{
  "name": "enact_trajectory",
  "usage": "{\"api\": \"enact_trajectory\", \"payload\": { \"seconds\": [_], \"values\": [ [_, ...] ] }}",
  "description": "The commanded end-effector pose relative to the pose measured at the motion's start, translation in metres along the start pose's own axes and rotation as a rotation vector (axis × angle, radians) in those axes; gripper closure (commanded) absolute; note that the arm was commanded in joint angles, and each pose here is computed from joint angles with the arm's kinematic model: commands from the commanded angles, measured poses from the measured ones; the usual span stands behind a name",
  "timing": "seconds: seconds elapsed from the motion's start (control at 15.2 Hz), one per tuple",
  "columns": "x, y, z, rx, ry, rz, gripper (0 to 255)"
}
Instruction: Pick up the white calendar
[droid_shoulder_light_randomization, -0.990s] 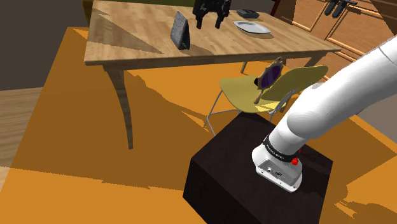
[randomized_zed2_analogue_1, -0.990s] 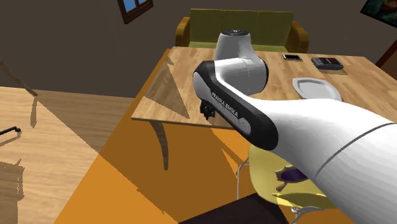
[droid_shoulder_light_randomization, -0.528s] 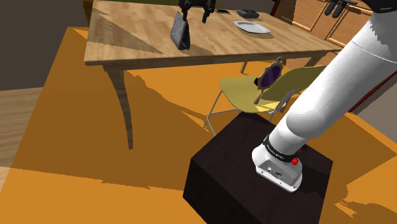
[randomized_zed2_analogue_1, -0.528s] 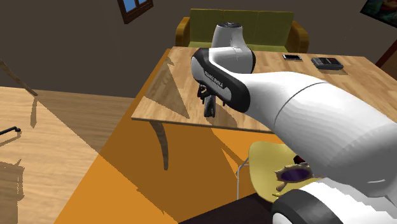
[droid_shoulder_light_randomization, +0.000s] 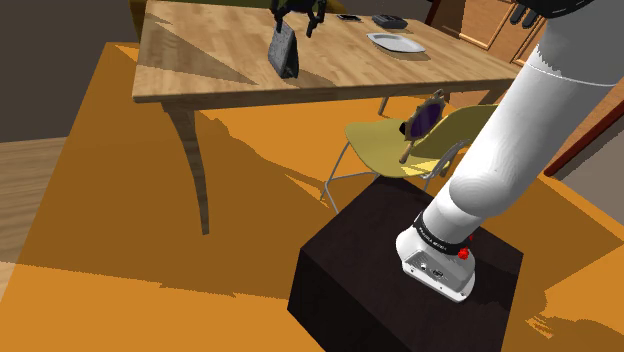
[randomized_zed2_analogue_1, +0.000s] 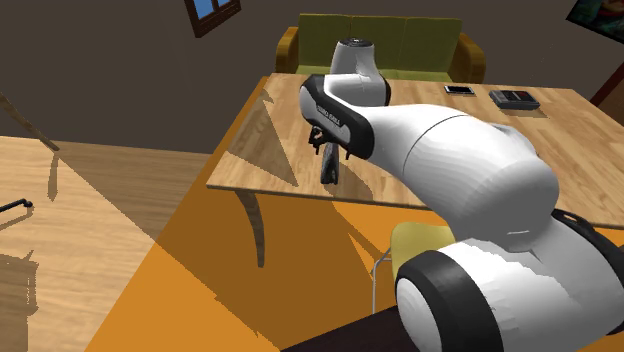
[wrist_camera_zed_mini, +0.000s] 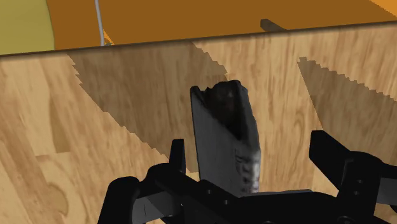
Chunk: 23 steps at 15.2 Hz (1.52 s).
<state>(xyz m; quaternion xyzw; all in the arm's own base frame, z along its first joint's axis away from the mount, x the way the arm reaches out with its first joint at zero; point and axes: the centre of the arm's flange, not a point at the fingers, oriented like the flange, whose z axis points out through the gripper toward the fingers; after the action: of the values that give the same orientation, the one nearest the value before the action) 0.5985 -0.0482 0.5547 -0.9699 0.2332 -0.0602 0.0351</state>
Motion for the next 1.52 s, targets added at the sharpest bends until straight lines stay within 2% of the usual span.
{"api": "enact_trajectory", "payload": {
  "seconds": [0.0, 0.13, 0.26, 0.33, 0.92, 1.45],
  "values": [
    [0.000, 0.001, 0.010, 0.000, 0.001, 0.001, 0],
    [-0.001, 0.002, 0.024, 0.000, 0.001, 0.001, 0],
    [-0.001, 0.002, 0.024, 0.000, 0.001, 0.001, 0],
    [-0.001, 0.002, 0.024, 0.000, 0.001, 0.001, 255],
    [-0.001, 0.002, 0.024, 0.000, 0.001, 0.001, 255],
    [0.003, -0.002, -0.018, 0.000, 0.001, 0.001, 255]
  ]
}}
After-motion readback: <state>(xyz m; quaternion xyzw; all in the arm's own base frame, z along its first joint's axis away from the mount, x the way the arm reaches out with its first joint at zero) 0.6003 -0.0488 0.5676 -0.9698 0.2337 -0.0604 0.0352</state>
